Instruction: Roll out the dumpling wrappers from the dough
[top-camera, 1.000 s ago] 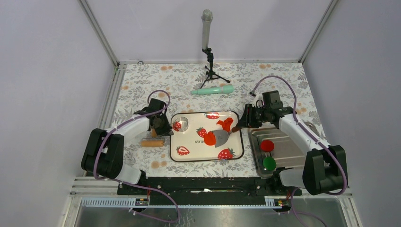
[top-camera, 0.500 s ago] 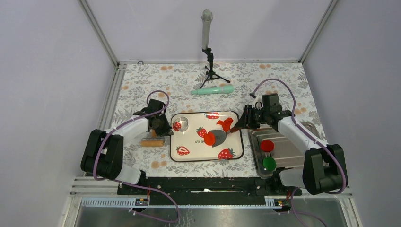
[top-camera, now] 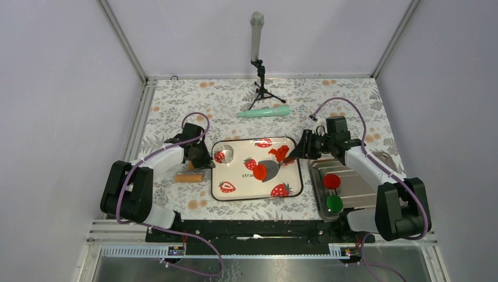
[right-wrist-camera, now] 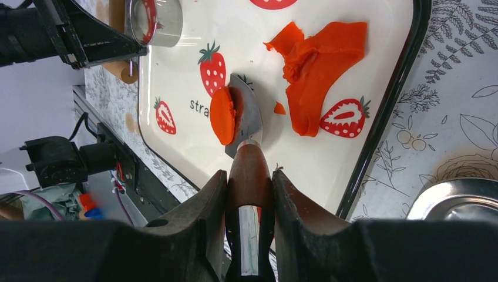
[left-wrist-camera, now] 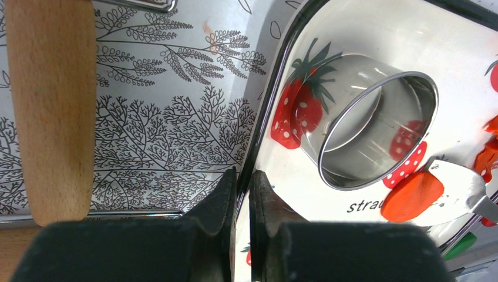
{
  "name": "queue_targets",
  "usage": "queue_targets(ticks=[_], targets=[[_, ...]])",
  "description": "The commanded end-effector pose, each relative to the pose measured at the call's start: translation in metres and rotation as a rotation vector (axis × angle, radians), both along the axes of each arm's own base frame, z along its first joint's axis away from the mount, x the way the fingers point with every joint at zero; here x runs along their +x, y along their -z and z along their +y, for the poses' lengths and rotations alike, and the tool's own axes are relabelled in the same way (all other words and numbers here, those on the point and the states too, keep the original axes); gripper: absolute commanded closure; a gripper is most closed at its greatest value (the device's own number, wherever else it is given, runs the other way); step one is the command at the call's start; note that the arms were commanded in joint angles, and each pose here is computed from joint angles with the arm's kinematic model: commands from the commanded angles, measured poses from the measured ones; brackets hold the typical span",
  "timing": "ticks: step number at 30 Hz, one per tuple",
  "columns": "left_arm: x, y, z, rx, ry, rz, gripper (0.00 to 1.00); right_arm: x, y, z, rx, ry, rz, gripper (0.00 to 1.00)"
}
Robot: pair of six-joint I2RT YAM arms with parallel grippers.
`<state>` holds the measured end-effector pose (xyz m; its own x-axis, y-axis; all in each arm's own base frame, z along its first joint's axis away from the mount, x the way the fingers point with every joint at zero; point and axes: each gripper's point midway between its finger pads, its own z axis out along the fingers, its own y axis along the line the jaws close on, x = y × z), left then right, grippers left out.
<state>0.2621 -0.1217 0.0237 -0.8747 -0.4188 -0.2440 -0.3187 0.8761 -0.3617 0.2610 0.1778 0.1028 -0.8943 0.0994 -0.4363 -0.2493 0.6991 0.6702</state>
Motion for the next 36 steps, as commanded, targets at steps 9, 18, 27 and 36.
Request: queue_targets(ticks=[9, 18, 27, 36], targets=[[-0.001, 0.014, 0.017, 0.065, -0.026, 0.022, 1.00, 0.017, -0.051, 0.013, 0.145, -0.028, -0.096, 1.00], [0.008, 0.000, 0.011, 0.037, 0.031, -0.017, 1.00, 0.023, -0.079, 0.001, 0.120, -0.047, -0.167, 1.00], [0.033, -0.053, -0.013, -0.050, 0.209, -0.166, 0.58, 0.021, -0.114, -0.074, 0.026, 0.036, -0.198, 1.00], [0.063, -0.096, -0.020, -0.053, 0.265, -0.315, 0.53, -0.010, -0.125, -0.105, -0.008, 0.134, -0.170, 1.00]])
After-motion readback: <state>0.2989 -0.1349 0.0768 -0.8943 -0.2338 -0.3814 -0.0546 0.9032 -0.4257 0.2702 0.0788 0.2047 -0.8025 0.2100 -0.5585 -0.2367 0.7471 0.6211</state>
